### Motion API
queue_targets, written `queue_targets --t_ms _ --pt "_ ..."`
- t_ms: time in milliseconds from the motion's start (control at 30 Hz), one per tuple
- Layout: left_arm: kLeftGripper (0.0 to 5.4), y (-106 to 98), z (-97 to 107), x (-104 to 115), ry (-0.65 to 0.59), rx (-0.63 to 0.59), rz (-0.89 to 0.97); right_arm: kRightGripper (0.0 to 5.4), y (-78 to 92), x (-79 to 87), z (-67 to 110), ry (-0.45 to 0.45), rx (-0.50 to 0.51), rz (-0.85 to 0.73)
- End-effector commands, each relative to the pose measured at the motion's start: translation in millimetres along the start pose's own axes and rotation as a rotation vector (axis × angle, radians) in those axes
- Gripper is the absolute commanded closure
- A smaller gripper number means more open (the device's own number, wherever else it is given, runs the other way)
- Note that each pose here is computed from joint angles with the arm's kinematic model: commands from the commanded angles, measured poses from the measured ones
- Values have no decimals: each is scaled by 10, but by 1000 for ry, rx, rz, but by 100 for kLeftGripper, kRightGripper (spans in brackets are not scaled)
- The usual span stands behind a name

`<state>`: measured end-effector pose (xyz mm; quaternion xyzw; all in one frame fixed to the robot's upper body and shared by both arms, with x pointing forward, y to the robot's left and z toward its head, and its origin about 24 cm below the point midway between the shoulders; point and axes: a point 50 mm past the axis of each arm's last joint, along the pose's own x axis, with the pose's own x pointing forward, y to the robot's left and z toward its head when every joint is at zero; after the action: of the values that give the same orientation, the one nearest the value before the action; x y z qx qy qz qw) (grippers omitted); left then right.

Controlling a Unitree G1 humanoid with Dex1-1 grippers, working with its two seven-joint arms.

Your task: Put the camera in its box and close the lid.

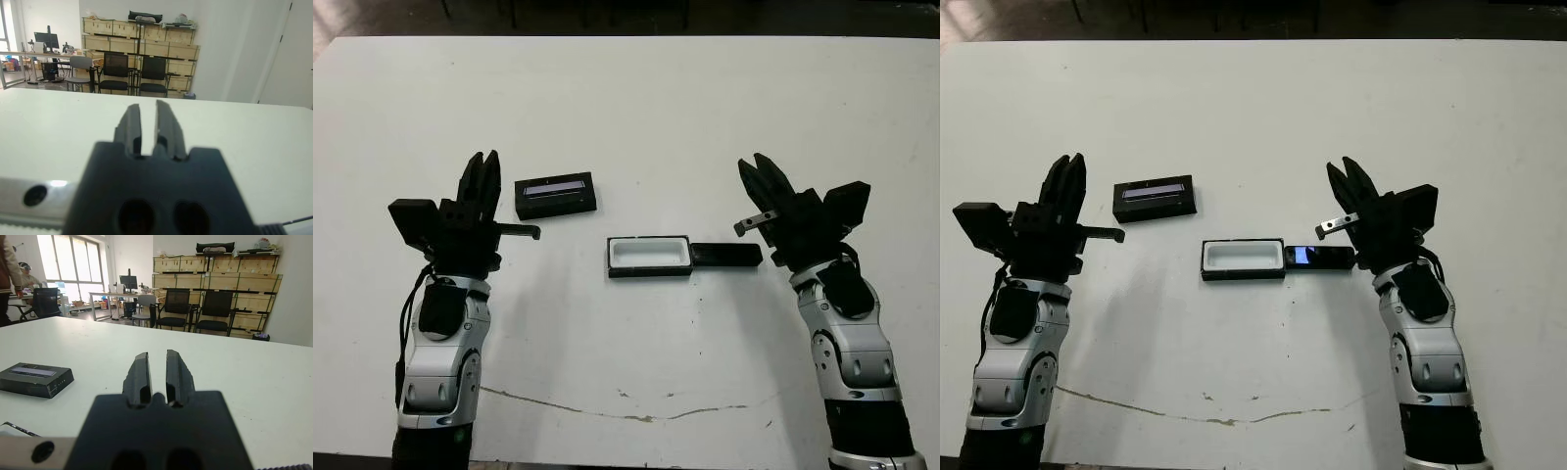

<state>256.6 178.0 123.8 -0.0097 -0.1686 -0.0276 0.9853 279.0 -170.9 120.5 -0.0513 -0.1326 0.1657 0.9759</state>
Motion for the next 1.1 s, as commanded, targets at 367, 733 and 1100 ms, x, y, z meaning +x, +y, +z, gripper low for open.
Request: queue_targets --t_ms 367,733,1100 --pt "539 44 -68 -61 39 14 16 540 -37 17 -66 38 -16 28" --pt "539 12 -53 -90 39 -8 14 540 -695 289 341 162 -336 135" --pt "539 6 -66 -106 48 -13 19 540 -842 433 182 357 -372 426"
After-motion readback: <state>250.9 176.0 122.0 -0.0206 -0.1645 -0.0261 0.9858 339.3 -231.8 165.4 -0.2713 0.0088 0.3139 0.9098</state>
